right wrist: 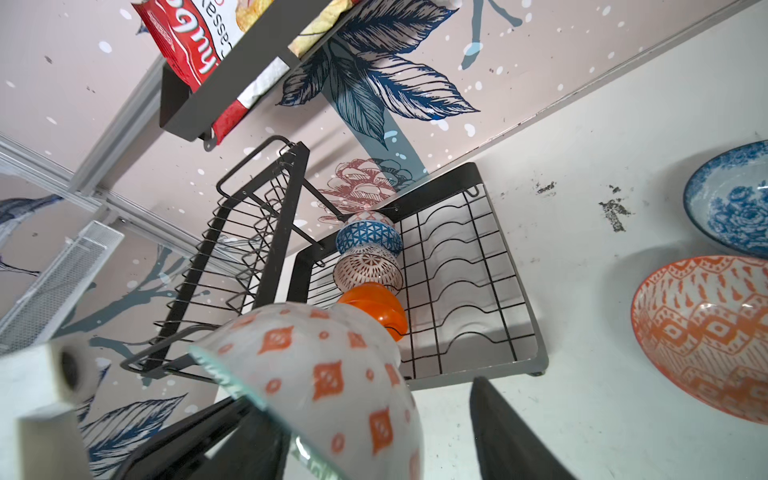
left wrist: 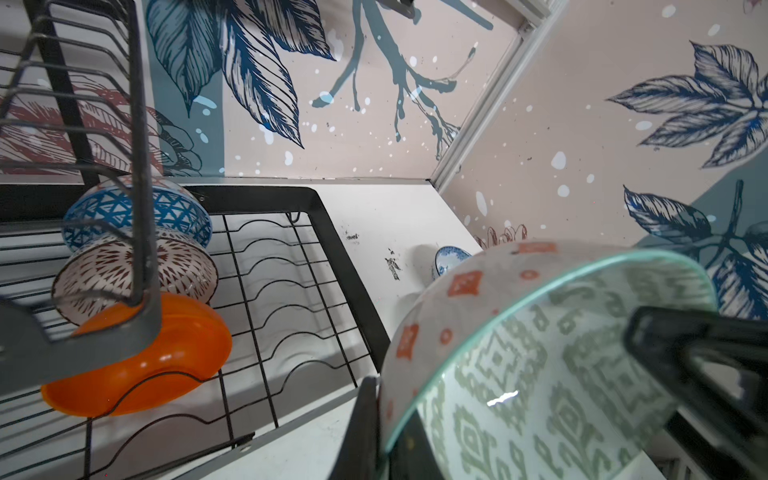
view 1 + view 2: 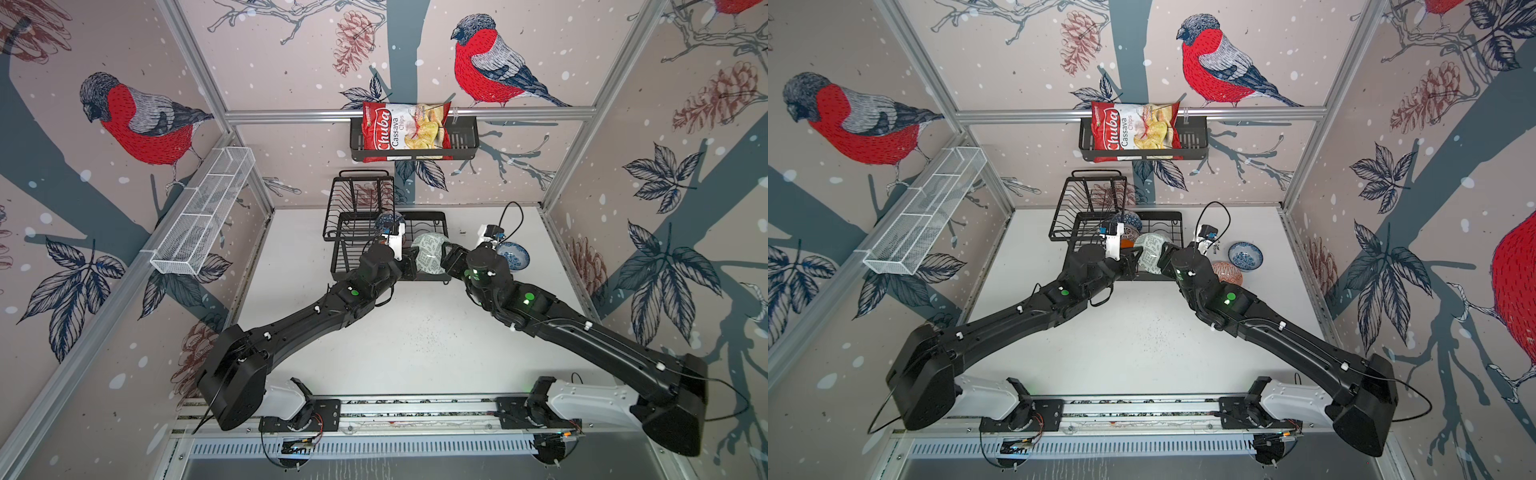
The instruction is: Load the bowls into the dish rack
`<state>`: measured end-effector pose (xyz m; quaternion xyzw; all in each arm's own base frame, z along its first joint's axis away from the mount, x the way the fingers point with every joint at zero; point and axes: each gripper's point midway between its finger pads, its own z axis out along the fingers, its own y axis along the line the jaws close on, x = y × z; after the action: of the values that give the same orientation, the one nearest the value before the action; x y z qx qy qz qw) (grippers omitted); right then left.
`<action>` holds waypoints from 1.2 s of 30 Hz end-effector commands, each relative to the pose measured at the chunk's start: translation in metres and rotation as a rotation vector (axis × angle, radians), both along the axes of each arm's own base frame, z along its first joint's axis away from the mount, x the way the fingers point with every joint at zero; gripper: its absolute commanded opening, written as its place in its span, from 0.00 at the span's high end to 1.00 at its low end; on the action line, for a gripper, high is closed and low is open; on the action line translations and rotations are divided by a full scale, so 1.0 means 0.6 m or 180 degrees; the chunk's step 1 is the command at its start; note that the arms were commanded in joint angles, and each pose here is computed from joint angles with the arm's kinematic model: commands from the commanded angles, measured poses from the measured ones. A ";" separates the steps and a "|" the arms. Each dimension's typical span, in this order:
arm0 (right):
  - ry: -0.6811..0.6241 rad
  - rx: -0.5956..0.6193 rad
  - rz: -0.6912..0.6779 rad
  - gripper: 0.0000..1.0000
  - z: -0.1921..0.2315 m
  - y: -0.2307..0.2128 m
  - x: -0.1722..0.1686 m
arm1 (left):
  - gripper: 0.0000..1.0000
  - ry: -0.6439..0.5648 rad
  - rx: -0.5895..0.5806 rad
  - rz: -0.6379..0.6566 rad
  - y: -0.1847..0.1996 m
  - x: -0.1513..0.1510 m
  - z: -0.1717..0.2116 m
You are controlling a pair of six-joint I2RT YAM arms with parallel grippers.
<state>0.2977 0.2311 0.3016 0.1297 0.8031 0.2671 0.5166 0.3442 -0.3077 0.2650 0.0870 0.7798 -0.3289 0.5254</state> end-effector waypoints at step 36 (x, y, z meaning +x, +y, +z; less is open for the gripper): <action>-0.0057 0.2510 0.0577 0.28 0.177 0.062 0.109 | 1.00 -0.1724 -0.0070 0.1364 -0.009 0.062 0.141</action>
<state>0.3617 0.2674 0.3915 0.2341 0.6767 0.5626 0.4132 0.3866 -0.3227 0.3221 0.0328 0.6499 -0.1695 0.7402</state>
